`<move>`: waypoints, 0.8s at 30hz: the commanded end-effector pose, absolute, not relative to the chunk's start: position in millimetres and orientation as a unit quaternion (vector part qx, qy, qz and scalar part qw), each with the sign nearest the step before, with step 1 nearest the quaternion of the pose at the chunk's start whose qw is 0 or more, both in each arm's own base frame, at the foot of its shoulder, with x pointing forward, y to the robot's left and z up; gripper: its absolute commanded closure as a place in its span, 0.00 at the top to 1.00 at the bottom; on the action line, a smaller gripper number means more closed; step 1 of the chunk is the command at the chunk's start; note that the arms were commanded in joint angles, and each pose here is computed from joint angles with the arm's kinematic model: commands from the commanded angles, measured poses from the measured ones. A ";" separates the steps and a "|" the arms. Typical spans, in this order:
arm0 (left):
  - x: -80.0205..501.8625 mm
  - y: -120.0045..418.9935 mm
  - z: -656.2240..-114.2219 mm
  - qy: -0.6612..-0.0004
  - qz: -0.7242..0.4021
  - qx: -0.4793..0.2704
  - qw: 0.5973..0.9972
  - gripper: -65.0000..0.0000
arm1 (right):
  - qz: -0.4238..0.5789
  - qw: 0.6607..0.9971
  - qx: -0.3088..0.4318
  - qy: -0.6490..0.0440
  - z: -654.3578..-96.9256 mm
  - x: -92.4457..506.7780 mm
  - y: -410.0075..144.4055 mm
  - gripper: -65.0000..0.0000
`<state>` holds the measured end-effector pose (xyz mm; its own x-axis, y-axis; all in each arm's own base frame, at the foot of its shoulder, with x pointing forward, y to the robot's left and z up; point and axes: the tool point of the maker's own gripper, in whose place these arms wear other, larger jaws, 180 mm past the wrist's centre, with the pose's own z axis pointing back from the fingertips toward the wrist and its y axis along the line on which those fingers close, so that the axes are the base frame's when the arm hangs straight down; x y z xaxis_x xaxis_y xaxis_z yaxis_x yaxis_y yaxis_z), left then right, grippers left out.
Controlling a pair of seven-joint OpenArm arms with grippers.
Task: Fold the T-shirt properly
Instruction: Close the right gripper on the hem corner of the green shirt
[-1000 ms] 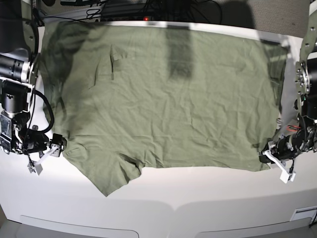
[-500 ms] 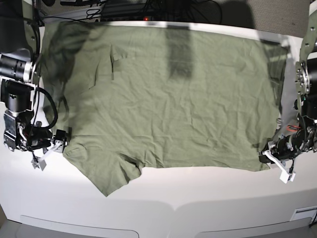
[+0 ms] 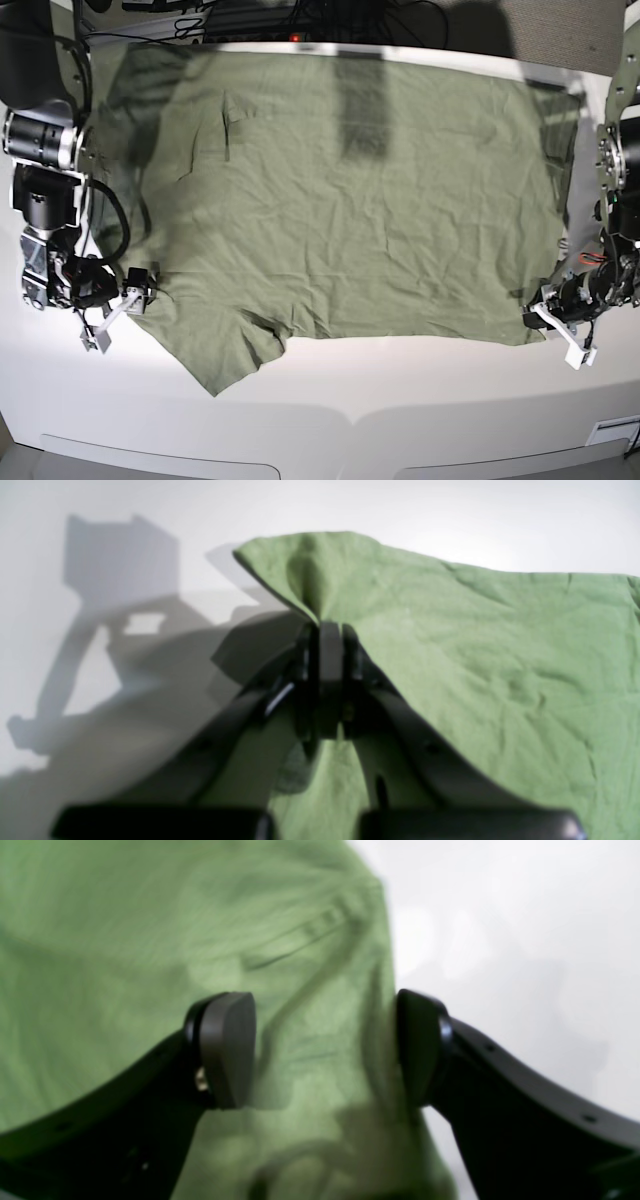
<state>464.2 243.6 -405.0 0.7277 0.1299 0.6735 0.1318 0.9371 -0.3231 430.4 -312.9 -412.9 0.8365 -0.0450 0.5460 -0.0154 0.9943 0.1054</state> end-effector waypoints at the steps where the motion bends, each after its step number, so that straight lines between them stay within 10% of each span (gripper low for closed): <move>1: 483.7 250.7 -377.7 -0.405 -0.001 -0.177 0.897 0.00 | -0.014 0.941 0.037 -0.336 -380.2 452.6 -332.6 0.66; 10: 483.7 250.8 -377.6 -0.405 -0.001 -0.177 0.897 0.00 | -0.063 0.925 0.019 -0.373 -347.2 445.4 -392.5 0.66; 24: 485.4 244.5 -377.6 -0.407 -0.002 -0.182 0.895 0.00 | -0.094 0.958 -0.109 -0.246 -388.5 414.5 -404.5 0.66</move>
<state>465.0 238.8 -405.6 0.7278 0.1307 0.6732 0.1364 0.9345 -0.3288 398.5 -394.7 -410.8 0.8904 -0.1285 0.4367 0.2165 0.9634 -0.1579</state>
